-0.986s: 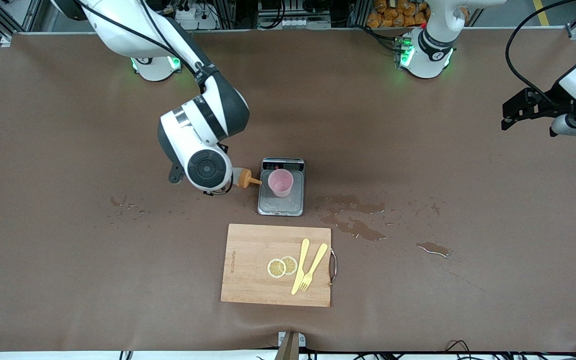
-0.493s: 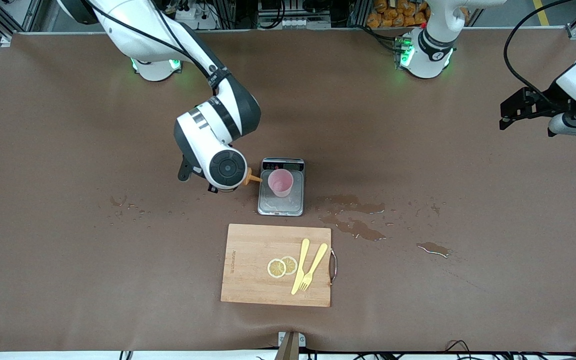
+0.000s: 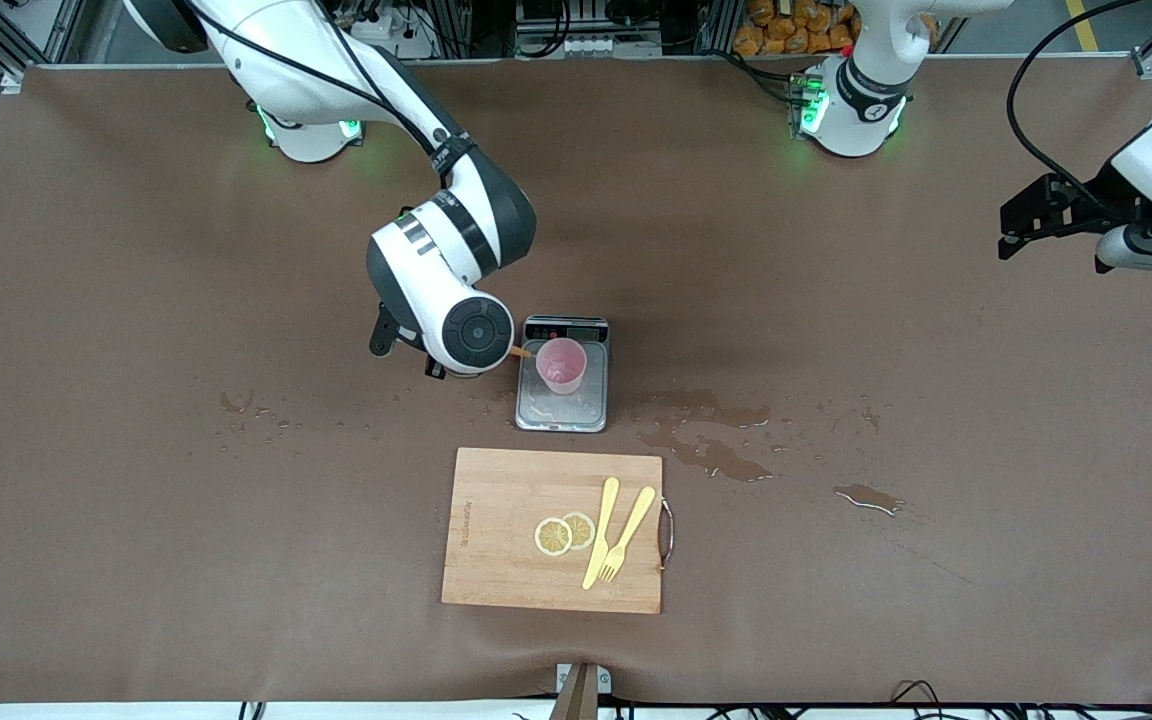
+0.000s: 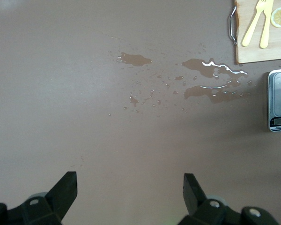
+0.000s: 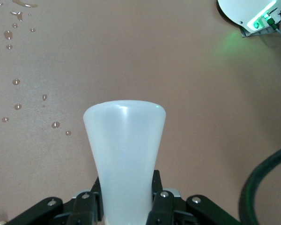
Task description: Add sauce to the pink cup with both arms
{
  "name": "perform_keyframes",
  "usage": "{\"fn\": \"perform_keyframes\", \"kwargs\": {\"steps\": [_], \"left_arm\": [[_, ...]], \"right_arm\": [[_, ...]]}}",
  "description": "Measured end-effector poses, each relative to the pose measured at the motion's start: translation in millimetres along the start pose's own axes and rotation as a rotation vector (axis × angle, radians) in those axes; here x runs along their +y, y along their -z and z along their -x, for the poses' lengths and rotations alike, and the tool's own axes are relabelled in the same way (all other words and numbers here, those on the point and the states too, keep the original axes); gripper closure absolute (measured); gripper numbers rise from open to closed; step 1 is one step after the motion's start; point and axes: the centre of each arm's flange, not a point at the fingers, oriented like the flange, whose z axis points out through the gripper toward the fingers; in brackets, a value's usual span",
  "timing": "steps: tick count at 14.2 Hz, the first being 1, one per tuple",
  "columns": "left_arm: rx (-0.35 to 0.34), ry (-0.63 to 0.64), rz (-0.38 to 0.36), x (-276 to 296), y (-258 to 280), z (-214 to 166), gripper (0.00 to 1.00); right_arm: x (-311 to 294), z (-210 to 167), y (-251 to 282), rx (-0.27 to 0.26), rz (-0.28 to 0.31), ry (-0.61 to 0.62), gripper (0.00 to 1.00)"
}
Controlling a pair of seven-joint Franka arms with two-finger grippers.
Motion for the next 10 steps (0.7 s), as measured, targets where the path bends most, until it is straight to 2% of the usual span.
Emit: {"fn": "perform_keyframes", "kwargs": {"steps": [5,10], "left_arm": [[0.0,-0.003,0.0,2,0,0,0.0],[0.001,-0.005,0.0,3,0,0,0.0]], "right_arm": [[-2,-2,0,-0.001,-0.001,-0.006,0.6],[-22,-19,17,-0.044,-0.013,-0.03,0.59]]}}
